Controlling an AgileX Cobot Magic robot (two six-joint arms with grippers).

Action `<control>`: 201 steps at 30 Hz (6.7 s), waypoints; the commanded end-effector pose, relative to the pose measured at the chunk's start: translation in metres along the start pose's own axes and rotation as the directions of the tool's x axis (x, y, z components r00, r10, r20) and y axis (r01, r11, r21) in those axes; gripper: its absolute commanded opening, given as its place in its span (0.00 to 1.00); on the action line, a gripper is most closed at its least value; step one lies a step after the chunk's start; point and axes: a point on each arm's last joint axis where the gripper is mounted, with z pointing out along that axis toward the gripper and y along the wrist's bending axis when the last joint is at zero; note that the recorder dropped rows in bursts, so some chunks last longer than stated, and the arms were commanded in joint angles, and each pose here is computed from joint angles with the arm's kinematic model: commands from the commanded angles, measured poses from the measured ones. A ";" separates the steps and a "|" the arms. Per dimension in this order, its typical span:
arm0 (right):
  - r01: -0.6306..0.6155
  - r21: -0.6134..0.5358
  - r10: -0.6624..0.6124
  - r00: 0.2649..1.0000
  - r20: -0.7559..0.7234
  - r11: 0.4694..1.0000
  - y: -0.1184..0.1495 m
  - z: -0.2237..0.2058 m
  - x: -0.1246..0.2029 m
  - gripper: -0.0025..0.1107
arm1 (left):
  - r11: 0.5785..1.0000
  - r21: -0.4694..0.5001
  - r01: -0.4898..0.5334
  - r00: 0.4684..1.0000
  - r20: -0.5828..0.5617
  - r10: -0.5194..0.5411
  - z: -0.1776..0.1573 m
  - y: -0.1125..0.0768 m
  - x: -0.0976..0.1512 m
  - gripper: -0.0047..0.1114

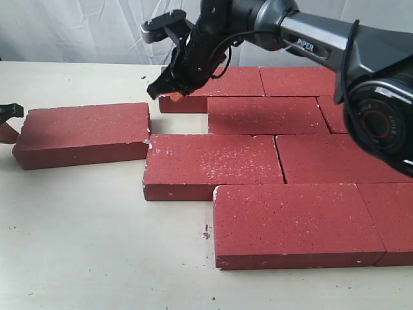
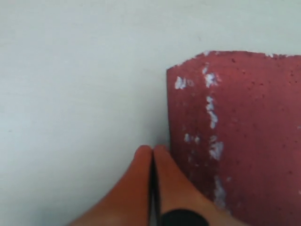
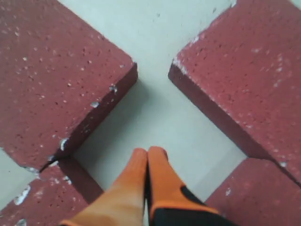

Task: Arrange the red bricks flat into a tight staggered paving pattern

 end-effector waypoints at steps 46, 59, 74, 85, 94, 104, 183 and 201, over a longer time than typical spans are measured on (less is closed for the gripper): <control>0.442 -0.119 -0.415 0.888 0.199 0.889 0.087 0.061 -0.009 0.01 | 0.987 0.162 -0.021 0.998 0.063 0.011 0.017 -0.021 -0.022 0.04; 0.182 0.029 -0.184 0.977 0.110 0.983 0.045 -0.010 -0.025 0.01 | 0.987 0.132 -0.095 0.993 0.083 0.085 0.014 -0.020 -0.028 0.04; -0.010 0.062 0.007 0.999 0.039 0.998 -0.010 0.052 0.009 0.01 | 0.996 -0.009 -0.085 0.994 0.071 0.086 0.011 -0.008 -0.035 0.04; -0.056 0.025 0.054 0.994 0.098 0.998 -0.007 0.062 0.007 0.01 | 0.995 0.089 -0.035 0.999 0.014 0.033 0.030 -0.011 -0.027 0.04; -0.071 -0.052 0.075 0.994 0.078 0.996 0.001 0.060 0.007 0.01 | 0.980 0.182 -0.079 0.996 -0.015 0.083 0.034 -0.029 -0.030 0.04; -0.029 -0.089 0.032 0.999 0.039 0.996 0.017 0.044 0.003 0.01 | 0.972 0.215 -0.091 0.990 -0.090 0.113 0.031 -0.032 -0.025 0.04; -0.126 0.428 0.033 0.975 0.219 0.895 -0.053 -0.153 0.180 0.01 | 0.962 0.150 -0.226 0.963 -0.114 0.244 0.040 -0.079 -0.037 0.04; -0.127 0.432 0.019 0.970 0.244 0.893 -0.053 -0.152 0.177 0.01 | 0.953 0.175 -0.249 0.955 -0.119 0.272 0.045 -0.097 -0.034 0.04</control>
